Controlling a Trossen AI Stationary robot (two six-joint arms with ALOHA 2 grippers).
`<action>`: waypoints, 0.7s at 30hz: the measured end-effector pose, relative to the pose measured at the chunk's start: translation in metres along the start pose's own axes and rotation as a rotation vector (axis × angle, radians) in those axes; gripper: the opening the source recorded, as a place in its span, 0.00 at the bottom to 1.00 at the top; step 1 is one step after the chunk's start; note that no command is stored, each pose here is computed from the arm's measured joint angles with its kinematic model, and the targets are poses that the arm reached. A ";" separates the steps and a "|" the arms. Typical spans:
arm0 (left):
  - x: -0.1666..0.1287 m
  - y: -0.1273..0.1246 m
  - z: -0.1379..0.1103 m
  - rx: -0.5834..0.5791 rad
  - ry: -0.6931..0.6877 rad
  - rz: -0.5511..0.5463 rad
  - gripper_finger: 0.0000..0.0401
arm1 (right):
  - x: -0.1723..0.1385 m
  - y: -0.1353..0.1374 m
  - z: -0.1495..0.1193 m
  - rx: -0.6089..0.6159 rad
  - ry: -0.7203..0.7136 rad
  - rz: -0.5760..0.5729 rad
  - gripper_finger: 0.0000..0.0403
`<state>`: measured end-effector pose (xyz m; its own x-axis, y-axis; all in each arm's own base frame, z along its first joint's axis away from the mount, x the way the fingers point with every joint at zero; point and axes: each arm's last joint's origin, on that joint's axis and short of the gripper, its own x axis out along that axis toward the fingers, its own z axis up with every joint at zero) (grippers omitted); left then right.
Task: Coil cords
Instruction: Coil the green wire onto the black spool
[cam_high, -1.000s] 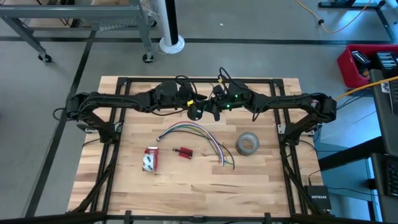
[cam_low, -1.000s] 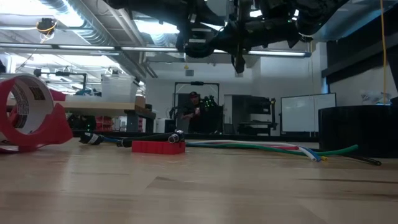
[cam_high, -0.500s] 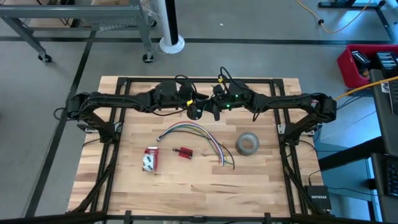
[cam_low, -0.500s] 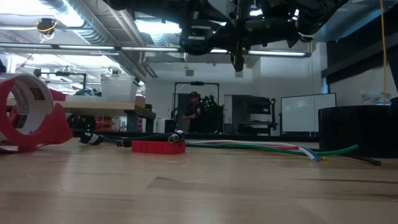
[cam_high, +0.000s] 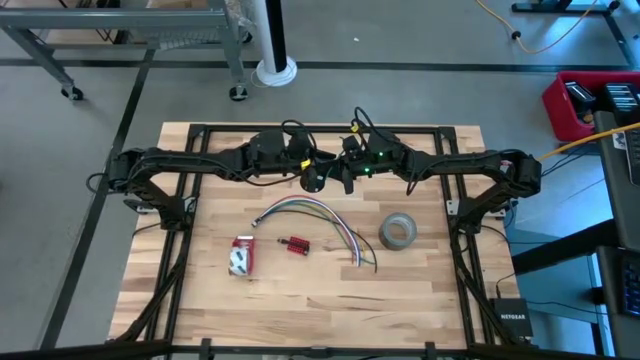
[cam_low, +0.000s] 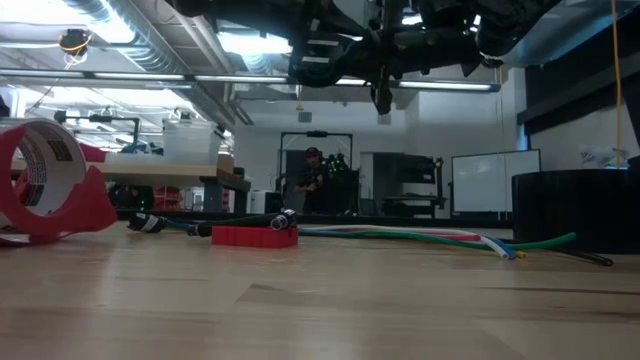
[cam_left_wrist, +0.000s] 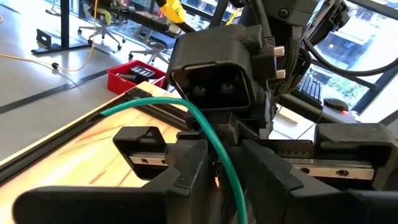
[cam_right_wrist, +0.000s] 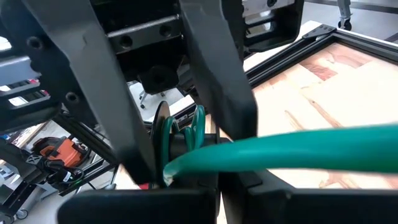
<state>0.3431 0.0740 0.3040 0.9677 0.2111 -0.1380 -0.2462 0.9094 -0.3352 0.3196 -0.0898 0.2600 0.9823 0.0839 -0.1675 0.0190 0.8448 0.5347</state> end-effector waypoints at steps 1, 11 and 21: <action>0.001 0.000 0.000 -0.004 0.000 0.000 0.22 | 0.000 0.000 0.000 -0.001 -0.002 0.001 0.00; 0.003 0.000 -0.002 -0.022 -0.001 -0.017 0.22 | 0.000 0.001 0.001 -0.007 -0.016 0.009 0.00; 0.003 0.000 -0.001 -0.010 -0.010 -0.025 0.11 | 0.000 0.001 0.001 -0.008 -0.018 0.009 0.00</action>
<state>0.3460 0.0740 0.3029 0.9741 0.1915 -0.1200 -0.2219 0.9111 -0.3474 0.3197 -0.0900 0.2617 0.9856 0.0825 -0.1479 0.0085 0.8481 0.5298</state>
